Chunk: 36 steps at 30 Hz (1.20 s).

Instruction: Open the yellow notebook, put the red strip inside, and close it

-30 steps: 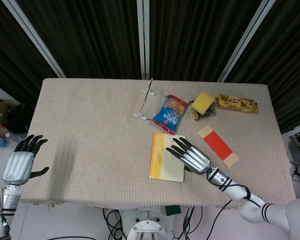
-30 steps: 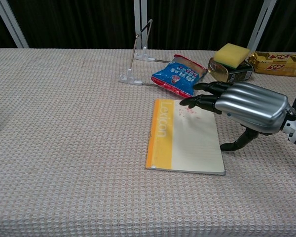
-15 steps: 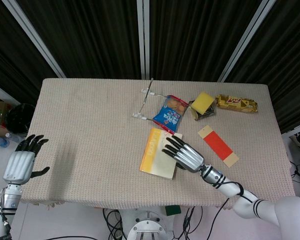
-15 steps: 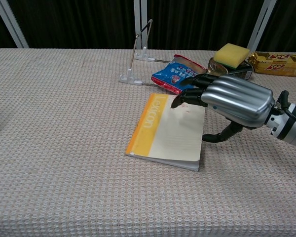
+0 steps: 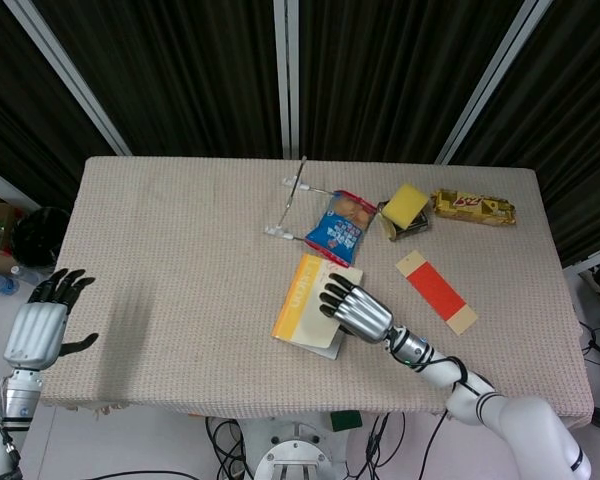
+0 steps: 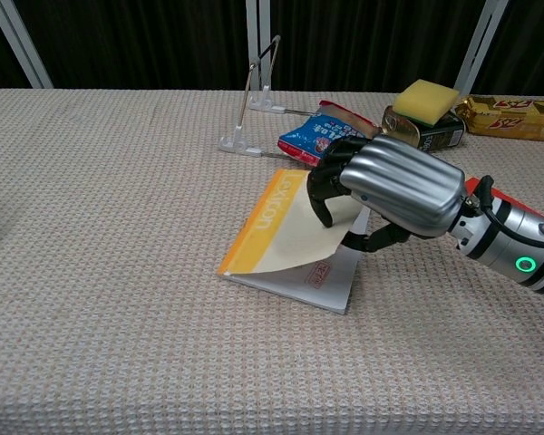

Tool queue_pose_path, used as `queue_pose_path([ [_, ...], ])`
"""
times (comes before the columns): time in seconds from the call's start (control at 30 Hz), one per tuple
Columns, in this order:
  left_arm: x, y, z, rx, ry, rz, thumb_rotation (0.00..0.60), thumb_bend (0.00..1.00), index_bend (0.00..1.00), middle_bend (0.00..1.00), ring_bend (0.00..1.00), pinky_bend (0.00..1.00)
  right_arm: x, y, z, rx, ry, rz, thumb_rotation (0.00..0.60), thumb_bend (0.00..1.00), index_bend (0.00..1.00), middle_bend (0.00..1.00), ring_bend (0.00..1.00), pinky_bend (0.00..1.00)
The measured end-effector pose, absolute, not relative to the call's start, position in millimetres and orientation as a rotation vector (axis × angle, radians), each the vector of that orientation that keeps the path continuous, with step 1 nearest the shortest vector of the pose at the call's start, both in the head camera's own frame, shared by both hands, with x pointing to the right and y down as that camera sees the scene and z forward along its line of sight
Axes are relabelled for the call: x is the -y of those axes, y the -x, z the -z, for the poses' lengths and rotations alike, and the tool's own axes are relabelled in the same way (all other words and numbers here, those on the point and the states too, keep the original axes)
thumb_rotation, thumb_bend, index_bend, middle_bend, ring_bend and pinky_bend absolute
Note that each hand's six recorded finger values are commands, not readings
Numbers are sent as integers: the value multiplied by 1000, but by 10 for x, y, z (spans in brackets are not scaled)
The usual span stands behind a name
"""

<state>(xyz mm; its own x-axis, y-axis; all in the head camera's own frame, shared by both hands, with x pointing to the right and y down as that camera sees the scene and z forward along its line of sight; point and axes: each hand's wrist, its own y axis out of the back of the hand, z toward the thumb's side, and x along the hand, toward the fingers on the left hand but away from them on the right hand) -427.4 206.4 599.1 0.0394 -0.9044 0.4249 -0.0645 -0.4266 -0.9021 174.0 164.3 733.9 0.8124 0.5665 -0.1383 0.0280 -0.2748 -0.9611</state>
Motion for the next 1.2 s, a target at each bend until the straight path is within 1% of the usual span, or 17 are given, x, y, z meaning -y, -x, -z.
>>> queue_pose_path([
  [0.2, -2058, 4284, -5967, -1016, 1588, 1470, 600, 53, 188, 128, 90, 200, -1672, -1862, -7165, 414, 1772, -440, 600, 426, 682, 434, 330, 254],
  [0.43, -2025, 4221, -5994, -1005, 1600, 1458, 600, 53, 188, 128, 90, 201, -1590, -2125, -6923, 275, 1700, -344, 600, 428, 685, 435, 330, 254],
  [0.53, -2012, 4198, -5993, -1000, 1602, 1455, 600, 53, 188, 128, 90, 201, -1490, -2090, -6837, 232, 1665, -302, 600, 428, 684, 435, 330, 255],
  [0.67, -2002, 4202, -5984, -1002, 1598, 1460, 600, 53, 188, 128, 90, 200, -1335, -1912, -6754, 216, 1634, -252, 600, 427, 668, 432, 330, 255],
  [0.73, -2001, 4207, -5983, -1002, 1597, 1464, 600, 53, 188, 128, 90, 200, -1251, -1778, -6723, 204, 1620, -226, 600, 426, 628, 425, 313, 253],
  [0.83, -2009, 4210, -5985, -998, 1597, 1469, 600, 53, 188, 128, 90, 201, -1148, -1544, -6694, 182, 1601, -187, 600, 411, 538, 390, 241, 211],
  [0.87, -2015, 4216, -5987, -998, 1597, 1473, 600, 53, 188, 128, 90, 200, -1127, -1465, -6688, 174, 1594, -174, 600, 386, 505, 372, 215, 188],
  [0.93, -2025, 4228, -5989, -999, 1596, 1479, 600, 53, 188, 128, 90, 200, -1101, -1270, -6681, 158, 1580, -143, 600, 294, 421, 325, 161, 148],
  [1.0, -2035, 4244, -5992, -1004, 1595, 1485, 600, 53, 188, 128, 90, 201, -1095, -1116, -6694, 146, 1573, -129, 600, 197, 281, 245, 90, 96],
  [1.03, -2038, 4251, -5993, -1006, 1595, 1487, 600, 53, 188, 128, 90, 201, -1095, -1026, -6710, 140, 1571, -126, 600, 157, 196, 194, 50, 68],
  [1.07, -2041, 4257, -5994, -1007, 1595, 1489, 600, 53, 188, 128, 90, 200, -1097, -966, -6724, 136, 1571, -127, 600, 127, 118, 143, 22, 40],
  [1.1, -2043, 4260, -5995, -1008, 1595, 1489, 600, 53, 188, 128, 91, 200, -1103, -914, -6741, 134, 1572, -132, 600, 104, 64, 106, 7, 22],
  [1.13, -2045, 4262, -5996, -1007, 1595, 1489, 600, 53, 188, 128, 95, 201, -1112, -851, -6762, 132, 1574, -139, 600, 81, 21, 67, 0, 7],
  [1.2, -2046, 4267, -5998, -1006, 1594, 1489, 600, 53, 188, 128, 103, 201, -1124, -766, -6776, 137, 1573, -149, 600, 59, 0, 23, 0, 0],
])
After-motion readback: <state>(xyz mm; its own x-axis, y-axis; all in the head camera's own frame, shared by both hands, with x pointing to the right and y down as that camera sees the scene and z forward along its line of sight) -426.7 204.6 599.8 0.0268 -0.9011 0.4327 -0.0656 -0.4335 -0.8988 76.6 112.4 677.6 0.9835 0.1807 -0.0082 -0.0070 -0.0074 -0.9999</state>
